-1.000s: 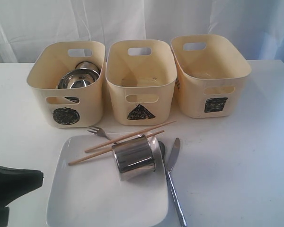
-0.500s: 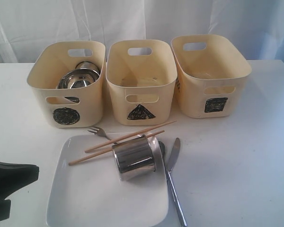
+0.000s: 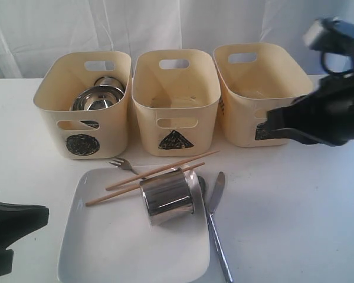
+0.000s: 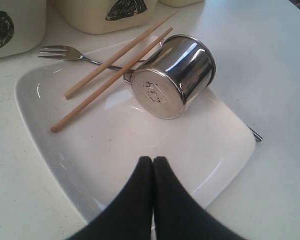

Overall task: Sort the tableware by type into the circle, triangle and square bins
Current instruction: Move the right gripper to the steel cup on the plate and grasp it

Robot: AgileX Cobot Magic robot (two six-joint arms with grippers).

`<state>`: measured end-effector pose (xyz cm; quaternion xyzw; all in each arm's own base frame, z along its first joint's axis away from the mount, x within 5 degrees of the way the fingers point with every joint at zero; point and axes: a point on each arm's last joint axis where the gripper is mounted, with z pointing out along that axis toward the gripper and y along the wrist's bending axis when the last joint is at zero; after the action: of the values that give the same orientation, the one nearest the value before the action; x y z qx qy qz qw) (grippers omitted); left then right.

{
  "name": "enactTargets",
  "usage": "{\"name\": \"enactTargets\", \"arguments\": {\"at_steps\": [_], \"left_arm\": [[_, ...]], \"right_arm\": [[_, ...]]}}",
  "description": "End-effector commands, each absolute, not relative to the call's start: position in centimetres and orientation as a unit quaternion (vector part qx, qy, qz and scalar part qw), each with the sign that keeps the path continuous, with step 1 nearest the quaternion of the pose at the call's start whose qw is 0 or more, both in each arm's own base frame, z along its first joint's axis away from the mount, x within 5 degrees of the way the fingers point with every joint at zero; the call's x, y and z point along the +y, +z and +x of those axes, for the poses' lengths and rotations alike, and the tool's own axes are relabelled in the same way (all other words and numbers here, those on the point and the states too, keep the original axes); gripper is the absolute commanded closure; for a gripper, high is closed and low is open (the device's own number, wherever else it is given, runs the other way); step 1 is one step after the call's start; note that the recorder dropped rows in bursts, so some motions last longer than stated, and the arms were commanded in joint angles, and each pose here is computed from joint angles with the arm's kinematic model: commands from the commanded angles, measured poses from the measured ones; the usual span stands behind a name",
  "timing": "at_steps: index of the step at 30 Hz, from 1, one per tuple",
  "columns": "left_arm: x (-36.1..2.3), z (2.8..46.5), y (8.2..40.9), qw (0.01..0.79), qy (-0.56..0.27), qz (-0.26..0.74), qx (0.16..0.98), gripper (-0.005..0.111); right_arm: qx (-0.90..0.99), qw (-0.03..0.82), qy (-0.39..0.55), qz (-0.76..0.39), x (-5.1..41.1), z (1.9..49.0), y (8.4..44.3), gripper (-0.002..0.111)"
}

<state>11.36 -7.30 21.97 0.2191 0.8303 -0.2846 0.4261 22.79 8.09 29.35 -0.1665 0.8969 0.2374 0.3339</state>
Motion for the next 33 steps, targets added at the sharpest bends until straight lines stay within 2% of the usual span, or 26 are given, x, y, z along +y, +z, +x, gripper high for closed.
{"name": "enactTargets", "arguments": {"at_steps": [1, 6, 8, 11, 15, 17, 25, 33], "left_arm": [[-7.5, 11.0, 21.9, 0.418, -0.303, 0.225, 0.826, 0.107], [-7.5, 11.0, 21.9, 0.418, -0.303, 0.225, 0.826, 0.107], [-7.6, 10.9, 21.9, 0.417, -0.305, 0.225, 0.826, 0.107], [-7.6, 10.9, 21.9, 0.416, -0.306, 0.226, 0.826, 0.107], [-7.6, 10.9, 21.9, 0.416, -0.306, 0.226, 0.826, 0.107], [-7.6, 10.9, 21.9, 0.416, -0.306, 0.226, 0.826, 0.107], [-7.6, 10.9, 21.9, 0.417, -0.305, 0.225, 0.826, 0.107], [-7.5, 11.0, 21.9, 0.418, -0.303, 0.224, 0.826, 0.107]], "right_arm": [[0.885, 0.261, 0.31, -0.228, 10.4, 26.9, 26.4, 0.108], [0.85, 0.21, 0.414, -0.251, 12.4, 29.4, 22.8, 0.108], [0.838, 0.193, 0.439, -0.261, 12.8, 29.9, 21.5, 0.103], [0.821, 0.16, 0.469, -0.284, 13.3, 30.2, 20.1, 0.084], [0.828, 0.148, 0.464, -0.278, 13.3, 30.7, 18.6, 0.047], [0.841, 0.162, 0.442, -0.267, 13.1, 31.2, 18.1, 0.038], [0.85, 0.178, 0.426, -0.252, 13.0, 31.7, 17.9, 0.046], [0.847, 0.138, 0.455, -0.238, 13.4, 31.7, 15.9, 0.046]]}}
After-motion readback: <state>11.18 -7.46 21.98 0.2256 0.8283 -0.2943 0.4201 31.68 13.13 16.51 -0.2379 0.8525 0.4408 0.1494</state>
